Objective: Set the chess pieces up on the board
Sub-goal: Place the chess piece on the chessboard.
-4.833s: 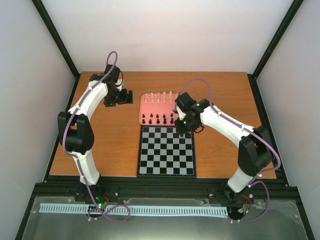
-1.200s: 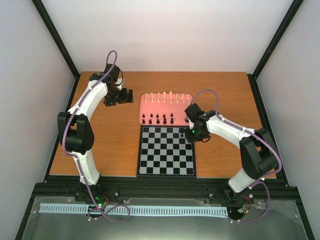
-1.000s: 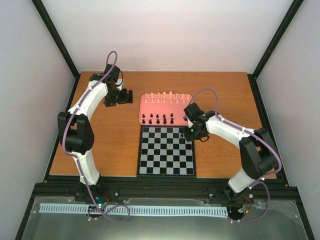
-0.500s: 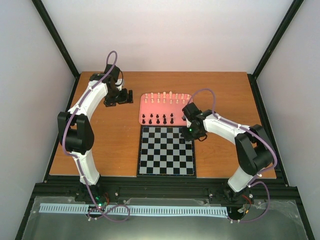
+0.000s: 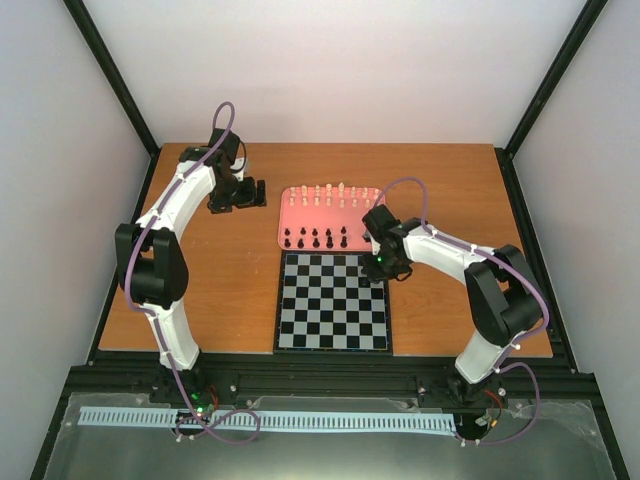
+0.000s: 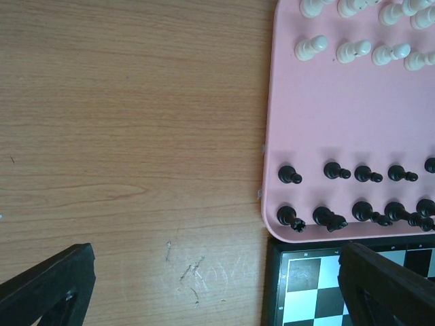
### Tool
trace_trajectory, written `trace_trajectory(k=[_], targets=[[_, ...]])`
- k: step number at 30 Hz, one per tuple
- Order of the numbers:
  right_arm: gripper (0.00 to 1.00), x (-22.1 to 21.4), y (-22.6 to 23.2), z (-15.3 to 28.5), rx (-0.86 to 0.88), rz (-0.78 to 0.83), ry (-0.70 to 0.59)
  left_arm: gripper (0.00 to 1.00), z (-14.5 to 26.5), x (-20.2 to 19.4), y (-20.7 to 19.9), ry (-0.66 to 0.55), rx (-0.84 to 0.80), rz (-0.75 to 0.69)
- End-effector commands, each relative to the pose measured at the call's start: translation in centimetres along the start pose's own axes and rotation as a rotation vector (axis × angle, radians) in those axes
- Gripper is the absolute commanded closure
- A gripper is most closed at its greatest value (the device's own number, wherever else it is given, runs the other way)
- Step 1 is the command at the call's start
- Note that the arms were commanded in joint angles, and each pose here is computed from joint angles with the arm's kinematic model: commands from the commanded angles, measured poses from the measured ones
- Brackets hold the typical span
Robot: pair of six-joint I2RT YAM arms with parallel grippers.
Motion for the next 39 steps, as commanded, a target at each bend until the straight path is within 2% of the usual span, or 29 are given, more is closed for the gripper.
trace_trajectory(k=[1,19,32,39], targets=[[0.94,0.3,0.3,0.1,-0.001,0.009,0.01,0.0,1.3,0.2,-0.4,-0.036,-0.025,0.004],[0.92,-0.3,0.5,-0.1,0.0,0.008,0.032,0.0,1.2,0.0,-0.3,-0.034,-0.024,0.005],[0.79,-0.5,0.2,0.4,-0.04,0.003,0.037,0.0,1.2,0.0,-0.3,-0.034,-0.026,0.006],[0.6,0.2,0.4,1.2,-0.026,0.016,-0.002,0.0,1.2,0.0,-0.3,-0.035,-0.026,0.004]])
Point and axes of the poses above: each gripper's point midway between its finger pads, its own z axis back along the fingers, its own y axis along the line the jaws close on, x = y × z, the point moved 9 cm from there along z, back along the fingers, and after that the axes turned 14 degrees about z, right-handed, at the moved point
